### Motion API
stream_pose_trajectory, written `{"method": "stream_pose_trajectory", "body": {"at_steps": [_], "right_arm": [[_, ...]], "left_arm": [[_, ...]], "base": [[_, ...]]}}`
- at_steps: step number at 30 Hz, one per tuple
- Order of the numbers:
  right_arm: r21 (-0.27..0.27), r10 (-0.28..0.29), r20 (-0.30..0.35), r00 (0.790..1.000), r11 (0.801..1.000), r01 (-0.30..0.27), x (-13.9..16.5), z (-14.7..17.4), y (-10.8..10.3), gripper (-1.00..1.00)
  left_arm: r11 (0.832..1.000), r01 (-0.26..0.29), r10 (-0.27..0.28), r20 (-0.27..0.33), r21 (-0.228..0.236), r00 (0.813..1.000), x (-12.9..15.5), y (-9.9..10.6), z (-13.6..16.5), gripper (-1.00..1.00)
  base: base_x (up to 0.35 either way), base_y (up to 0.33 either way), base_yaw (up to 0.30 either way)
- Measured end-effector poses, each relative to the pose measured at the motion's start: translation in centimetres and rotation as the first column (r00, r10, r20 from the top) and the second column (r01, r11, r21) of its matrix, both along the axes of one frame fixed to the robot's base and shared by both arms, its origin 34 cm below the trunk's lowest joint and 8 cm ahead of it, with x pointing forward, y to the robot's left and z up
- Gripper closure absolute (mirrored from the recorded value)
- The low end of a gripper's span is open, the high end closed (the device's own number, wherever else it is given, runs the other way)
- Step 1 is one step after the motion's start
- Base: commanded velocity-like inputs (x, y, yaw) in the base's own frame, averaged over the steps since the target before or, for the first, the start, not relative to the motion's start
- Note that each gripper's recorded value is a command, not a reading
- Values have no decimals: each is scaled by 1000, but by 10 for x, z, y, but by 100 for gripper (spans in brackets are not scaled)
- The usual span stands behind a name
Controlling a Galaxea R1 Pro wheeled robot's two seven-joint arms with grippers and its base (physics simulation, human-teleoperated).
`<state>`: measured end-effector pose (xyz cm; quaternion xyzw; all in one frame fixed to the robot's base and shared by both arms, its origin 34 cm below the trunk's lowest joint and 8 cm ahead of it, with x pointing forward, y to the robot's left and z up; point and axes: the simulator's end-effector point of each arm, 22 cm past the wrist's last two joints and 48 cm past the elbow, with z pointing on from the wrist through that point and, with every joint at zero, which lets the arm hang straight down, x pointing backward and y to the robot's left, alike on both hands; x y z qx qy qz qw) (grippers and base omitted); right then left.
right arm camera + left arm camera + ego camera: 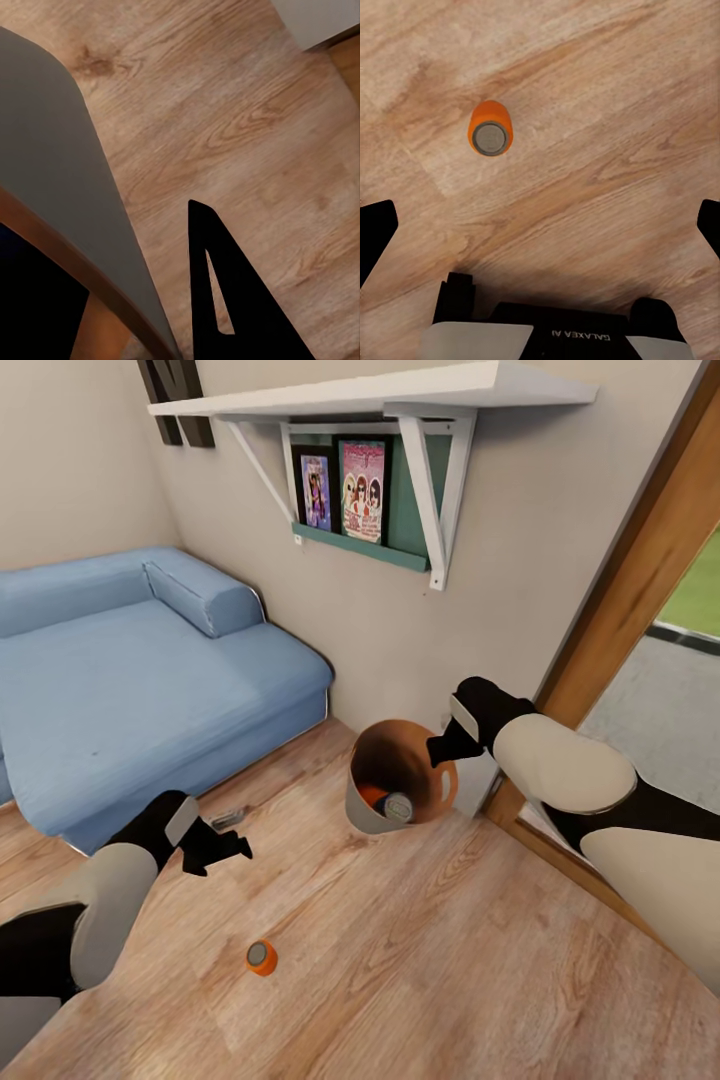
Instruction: Put the three can of soda from the living room inside the tash can in the kitchen.
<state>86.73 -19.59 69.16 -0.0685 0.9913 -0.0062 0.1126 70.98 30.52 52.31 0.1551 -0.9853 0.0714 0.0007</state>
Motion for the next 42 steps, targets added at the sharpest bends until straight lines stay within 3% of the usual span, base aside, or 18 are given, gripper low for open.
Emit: {"method": "stream_pose_trajectory", "body": {"at_steps": [4,22,42], "right_arm": [[-22,12,2,1000,1000,-12,-1,-8,-2,100],[-12,6,21,1000,1000,-6,1,-33,0,100],[-6,5,81,997,1000,-4,23,-15,4,100]], "left_arm": [[1000,-1,1,-12,10,1000,-3,3,-9,-100],[1000,-7,7,15,3,1000,-4,-3,-46,-100],[1000,-14,12,79,21,997,0,-2,-91,-100]], "base": [[0,0,0],[0,0,0],[0,0,0]]}}
